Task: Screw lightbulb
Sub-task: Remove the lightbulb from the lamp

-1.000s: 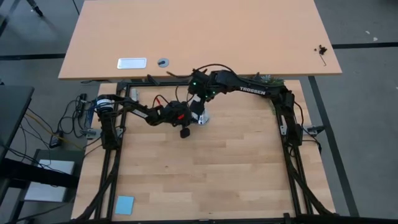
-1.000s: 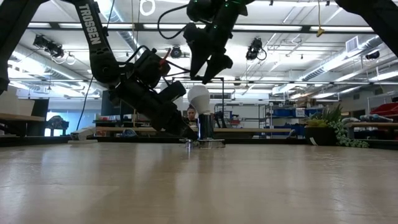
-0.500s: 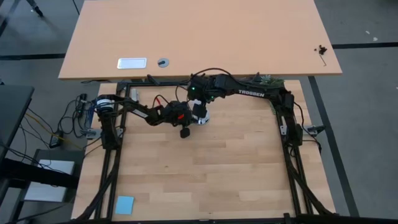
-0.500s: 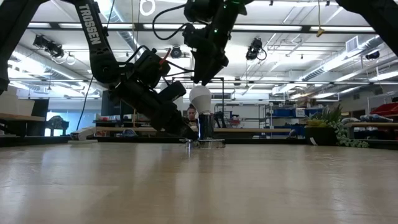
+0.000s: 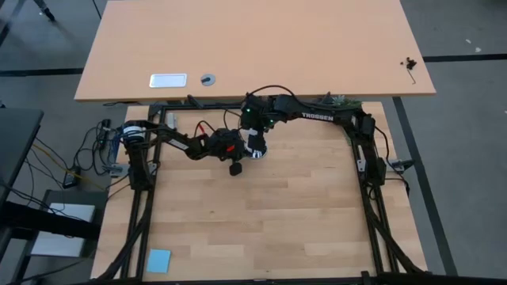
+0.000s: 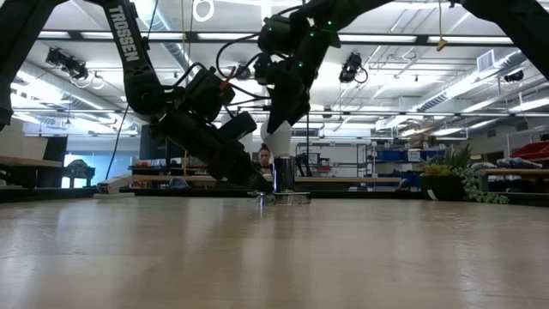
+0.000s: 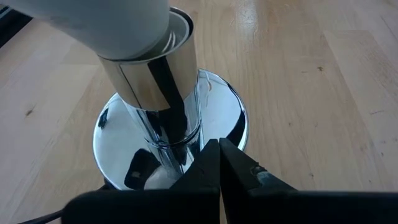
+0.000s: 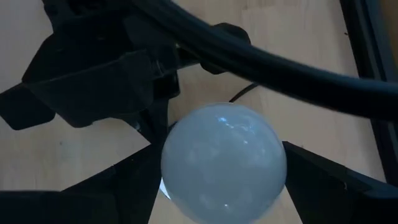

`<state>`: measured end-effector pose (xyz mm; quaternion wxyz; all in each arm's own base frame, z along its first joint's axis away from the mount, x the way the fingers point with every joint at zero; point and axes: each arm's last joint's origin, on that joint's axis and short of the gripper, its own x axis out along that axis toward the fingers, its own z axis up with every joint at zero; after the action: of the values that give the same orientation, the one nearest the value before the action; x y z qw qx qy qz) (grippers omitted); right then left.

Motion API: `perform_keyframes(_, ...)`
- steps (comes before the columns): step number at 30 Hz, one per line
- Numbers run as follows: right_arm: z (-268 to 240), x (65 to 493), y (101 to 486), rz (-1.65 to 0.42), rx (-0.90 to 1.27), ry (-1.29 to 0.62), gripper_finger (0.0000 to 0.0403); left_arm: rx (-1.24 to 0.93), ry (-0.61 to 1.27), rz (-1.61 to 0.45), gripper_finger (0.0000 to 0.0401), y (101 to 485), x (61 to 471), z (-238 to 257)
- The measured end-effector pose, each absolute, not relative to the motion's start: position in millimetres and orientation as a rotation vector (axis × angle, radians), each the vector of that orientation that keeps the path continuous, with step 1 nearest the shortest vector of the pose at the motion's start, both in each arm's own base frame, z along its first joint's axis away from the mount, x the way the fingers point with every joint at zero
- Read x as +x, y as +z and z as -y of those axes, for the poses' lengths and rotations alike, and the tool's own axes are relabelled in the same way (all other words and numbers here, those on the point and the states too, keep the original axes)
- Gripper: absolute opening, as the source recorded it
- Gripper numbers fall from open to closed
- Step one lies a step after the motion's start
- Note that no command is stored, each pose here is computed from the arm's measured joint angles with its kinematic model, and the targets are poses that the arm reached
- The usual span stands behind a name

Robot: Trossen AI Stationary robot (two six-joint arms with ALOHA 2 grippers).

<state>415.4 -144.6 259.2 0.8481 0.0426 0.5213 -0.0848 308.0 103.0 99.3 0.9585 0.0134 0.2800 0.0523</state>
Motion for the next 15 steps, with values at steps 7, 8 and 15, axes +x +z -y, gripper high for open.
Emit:
perform_keyframes(7,144.8,415.7,259.6,-1.097,0.076,-0.179,0.0278,0.028,0.106,-0.568,0.0001,99.3,308.0,-103.0)
perform_keyframes(8,144.7,415.7,259.6,-1.097,0.075,-0.177,0.0271,0.028,0.106,-0.568,0.0001,99.3,308.0,-103.0)
perform_keyframes(15,141.2,412.3,267.9,-1.090,0.060,-0.172,0.0268,0.028,0.106,-0.568,0.0001,99.3,308.0,-103.1)
